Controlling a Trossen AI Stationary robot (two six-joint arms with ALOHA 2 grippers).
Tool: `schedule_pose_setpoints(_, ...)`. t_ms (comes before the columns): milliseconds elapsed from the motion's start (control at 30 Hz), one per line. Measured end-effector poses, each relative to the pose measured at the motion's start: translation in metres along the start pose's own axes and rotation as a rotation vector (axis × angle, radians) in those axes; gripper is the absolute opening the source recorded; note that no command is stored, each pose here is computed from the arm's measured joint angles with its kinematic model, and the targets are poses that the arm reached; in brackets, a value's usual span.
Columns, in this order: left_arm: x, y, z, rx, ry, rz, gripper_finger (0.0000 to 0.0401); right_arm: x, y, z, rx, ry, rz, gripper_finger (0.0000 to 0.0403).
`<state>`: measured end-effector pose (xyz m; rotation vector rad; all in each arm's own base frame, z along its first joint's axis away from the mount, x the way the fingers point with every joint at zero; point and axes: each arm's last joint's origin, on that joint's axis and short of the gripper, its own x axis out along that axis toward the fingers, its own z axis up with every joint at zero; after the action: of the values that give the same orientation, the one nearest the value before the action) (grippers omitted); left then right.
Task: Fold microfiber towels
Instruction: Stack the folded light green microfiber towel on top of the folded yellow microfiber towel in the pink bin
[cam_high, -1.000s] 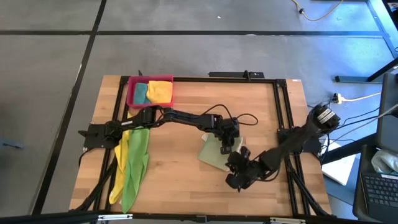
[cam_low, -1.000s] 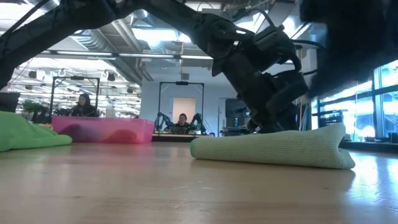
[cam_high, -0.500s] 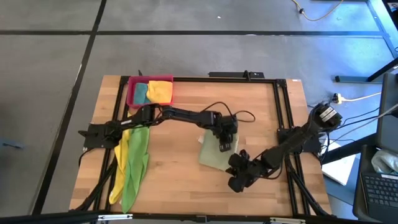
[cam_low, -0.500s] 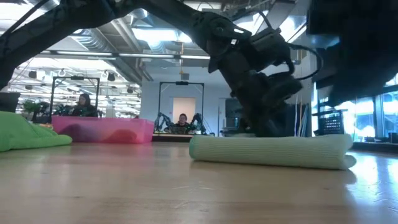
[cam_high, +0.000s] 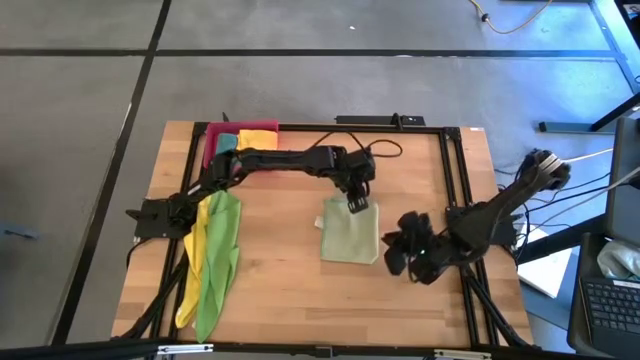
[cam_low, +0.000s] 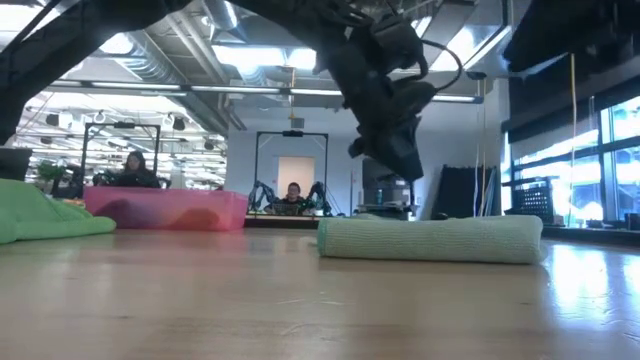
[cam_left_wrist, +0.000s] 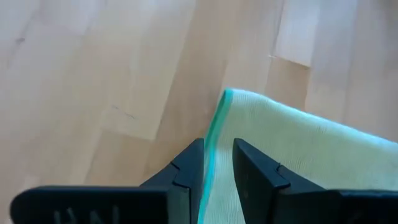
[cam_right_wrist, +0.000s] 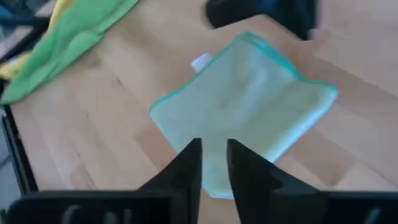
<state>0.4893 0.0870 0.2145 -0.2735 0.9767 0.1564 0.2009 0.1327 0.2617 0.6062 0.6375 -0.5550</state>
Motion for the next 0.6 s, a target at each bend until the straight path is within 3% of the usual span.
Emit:
schedule_pose_setpoints(133,-0.001,-0.005,-0.002,0.008,0.019,-0.010,0.0078,-0.012,-0.011,0.008,0.075,-0.002,-0.017,0.0109)
schedule_pose_setpoints(267,-0.013,-0.014,-0.006,0.022,0.062,-0.005,0.0078,-0.004,-0.022,-0.001,0.163,0.018,-0.062,0.0134)
schedule_pose_setpoints(467,-0.076,-0.020,-0.008,0.107,0.099,0.106,0.0078,0.025,-0.048,-0.032,0.442,0.073,-0.086,0.0174)
schedule_pose_setpoints(600,-0.129,-0.025,-0.004,0.120,0.008,0.108,0.0078,0.046,-0.065,-0.051,0.693,0.083,-0.021,0.0203)
